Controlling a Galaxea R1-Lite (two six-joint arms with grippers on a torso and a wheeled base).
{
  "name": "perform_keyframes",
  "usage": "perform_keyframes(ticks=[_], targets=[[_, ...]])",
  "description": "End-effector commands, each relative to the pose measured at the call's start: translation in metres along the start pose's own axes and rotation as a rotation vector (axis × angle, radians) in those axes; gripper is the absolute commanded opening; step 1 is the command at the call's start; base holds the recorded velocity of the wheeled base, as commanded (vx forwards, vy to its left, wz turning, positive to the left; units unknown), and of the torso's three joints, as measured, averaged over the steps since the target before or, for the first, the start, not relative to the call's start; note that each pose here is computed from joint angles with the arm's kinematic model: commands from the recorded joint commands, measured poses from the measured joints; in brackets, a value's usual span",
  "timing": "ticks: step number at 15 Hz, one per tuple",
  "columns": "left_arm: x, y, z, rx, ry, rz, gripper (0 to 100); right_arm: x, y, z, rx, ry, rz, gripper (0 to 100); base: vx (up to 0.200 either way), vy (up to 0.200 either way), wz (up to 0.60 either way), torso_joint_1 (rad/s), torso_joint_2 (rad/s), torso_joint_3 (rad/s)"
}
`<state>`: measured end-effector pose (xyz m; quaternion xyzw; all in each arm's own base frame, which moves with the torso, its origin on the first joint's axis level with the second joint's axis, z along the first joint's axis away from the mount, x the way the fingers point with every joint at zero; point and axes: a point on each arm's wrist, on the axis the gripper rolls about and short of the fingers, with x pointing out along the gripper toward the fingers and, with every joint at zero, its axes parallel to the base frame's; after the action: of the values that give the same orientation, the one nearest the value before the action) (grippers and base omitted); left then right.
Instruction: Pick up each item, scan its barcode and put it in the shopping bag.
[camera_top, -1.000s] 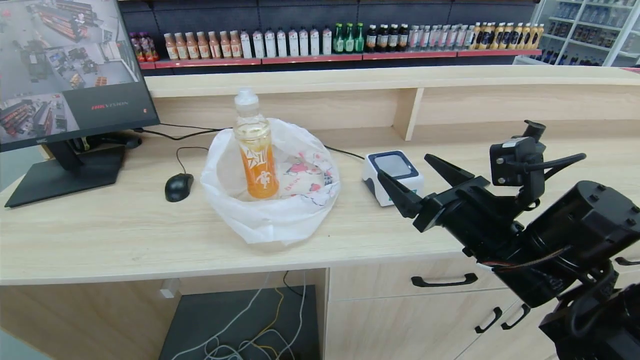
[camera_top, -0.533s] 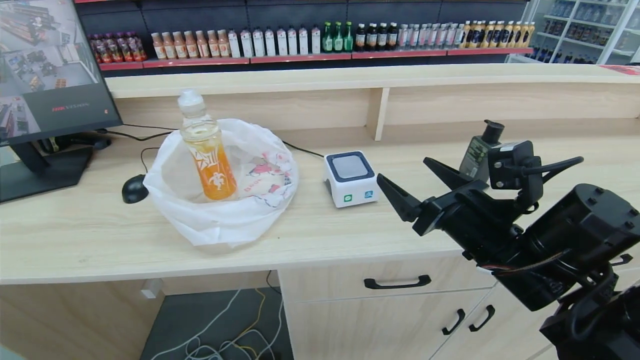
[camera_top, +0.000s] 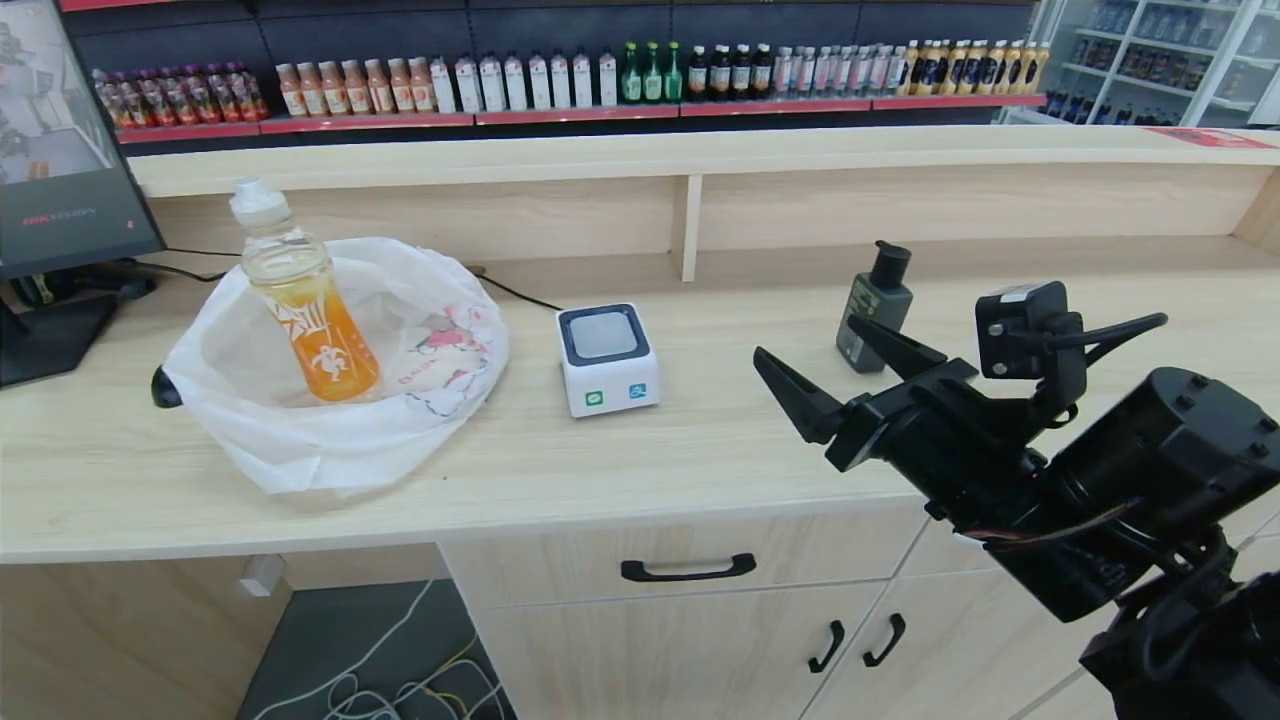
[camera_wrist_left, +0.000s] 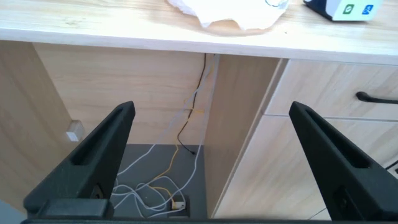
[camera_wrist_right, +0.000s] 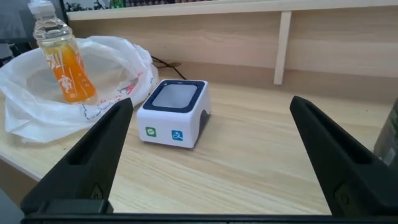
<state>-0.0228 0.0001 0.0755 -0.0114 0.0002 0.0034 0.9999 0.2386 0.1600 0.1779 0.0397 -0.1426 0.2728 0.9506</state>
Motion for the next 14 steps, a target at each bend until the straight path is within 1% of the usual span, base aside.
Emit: perform_keyframes(ticks=[1,2,7,11,13,14], targets=[[0.000,0.000,0.000,0.000,0.000,0.001,100,0.000,0.001,-0.001,0.001,0.003,0.002,100,0.000,-0.200,0.00,-0.002,-0.01,0.002],[0.000,0.000,0.000,0.001,0.000,0.001,100,0.000,0.000,0.000,0.000,0.001,0.001,100,0.000,-0.200,0.00,0.007,0.01,-0.002],[0.000,0.000,0.000,0.004,0.000,0.001,100,0.000,-0.002,-0.004,-0.002,0.015,-0.005,100,0.000,0.000,0.00,0.000,0.00,0.000],[0.000,0.000,0.000,0.006,0.000,0.001,100,-0.005,-0.002,-0.012,-0.004,0.052,-0.006,100,0.000,0.000,0.00,0.000,0.00,0.000],[0.000,0.000,0.000,0.006,0.000,0.001,100,-0.003,-0.014,-0.016,-0.017,0.063,-0.047,100,0.000,0.000,0.00,0.000,0.00,0.000],[0.000,0.000,0.000,0.006,0.000,0.001,100,-0.003,-0.029,-0.014,-0.033,0.055,-0.101,100,0.000,0.000,0.00,0.000,0.00,0.000]])
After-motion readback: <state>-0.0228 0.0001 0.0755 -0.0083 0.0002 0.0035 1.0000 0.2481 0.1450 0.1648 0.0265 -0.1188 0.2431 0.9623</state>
